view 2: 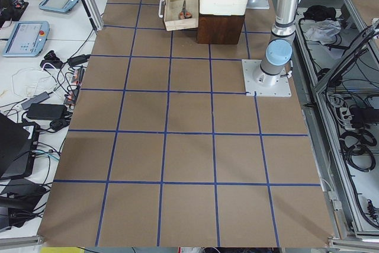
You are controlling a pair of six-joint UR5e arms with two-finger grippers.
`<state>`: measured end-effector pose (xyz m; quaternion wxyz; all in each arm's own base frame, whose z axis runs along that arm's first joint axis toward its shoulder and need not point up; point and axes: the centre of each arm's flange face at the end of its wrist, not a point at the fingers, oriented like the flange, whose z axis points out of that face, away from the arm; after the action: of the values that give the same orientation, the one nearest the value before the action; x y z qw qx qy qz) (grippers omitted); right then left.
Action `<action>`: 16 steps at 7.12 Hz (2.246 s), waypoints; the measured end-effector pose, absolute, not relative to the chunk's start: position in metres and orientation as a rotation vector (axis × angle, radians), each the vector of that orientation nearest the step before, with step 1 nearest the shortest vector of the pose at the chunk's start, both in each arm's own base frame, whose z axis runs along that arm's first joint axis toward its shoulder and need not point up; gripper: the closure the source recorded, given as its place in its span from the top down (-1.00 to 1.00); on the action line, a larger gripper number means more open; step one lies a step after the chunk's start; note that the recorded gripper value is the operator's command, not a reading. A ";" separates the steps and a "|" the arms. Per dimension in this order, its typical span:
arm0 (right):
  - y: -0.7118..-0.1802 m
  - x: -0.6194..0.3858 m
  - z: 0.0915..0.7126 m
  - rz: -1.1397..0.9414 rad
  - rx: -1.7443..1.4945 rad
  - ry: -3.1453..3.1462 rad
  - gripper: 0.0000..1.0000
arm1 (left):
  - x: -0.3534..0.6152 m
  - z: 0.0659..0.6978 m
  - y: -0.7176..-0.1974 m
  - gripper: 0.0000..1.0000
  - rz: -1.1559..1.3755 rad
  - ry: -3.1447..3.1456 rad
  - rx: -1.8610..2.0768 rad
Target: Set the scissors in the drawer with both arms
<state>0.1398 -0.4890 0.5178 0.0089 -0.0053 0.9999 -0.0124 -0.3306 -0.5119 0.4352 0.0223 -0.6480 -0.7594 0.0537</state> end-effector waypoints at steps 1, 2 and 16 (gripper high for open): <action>-0.489 0.140 0.517 -0.037 -0.016 3.123 1.00 | -0.284 0.464 -0.523 0.56 0.143 -2.464 -1.866; -0.490 0.140 0.516 -0.034 -0.014 3.123 1.00 | -0.238 0.483 -0.529 0.63 0.122 -2.605 -1.667; -0.491 0.140 0.515 -0.029 -0.013 3.124 1.00 | -0.079 0.526 -0.509 0.99 0.079 -3.153 -0.041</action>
<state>0.1397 -0.4906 0.5149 0.0085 -0.0042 0.9999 -0.0094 -0.0790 -0.5091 0.5261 -0.0064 -0.0129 -0.9996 0.0251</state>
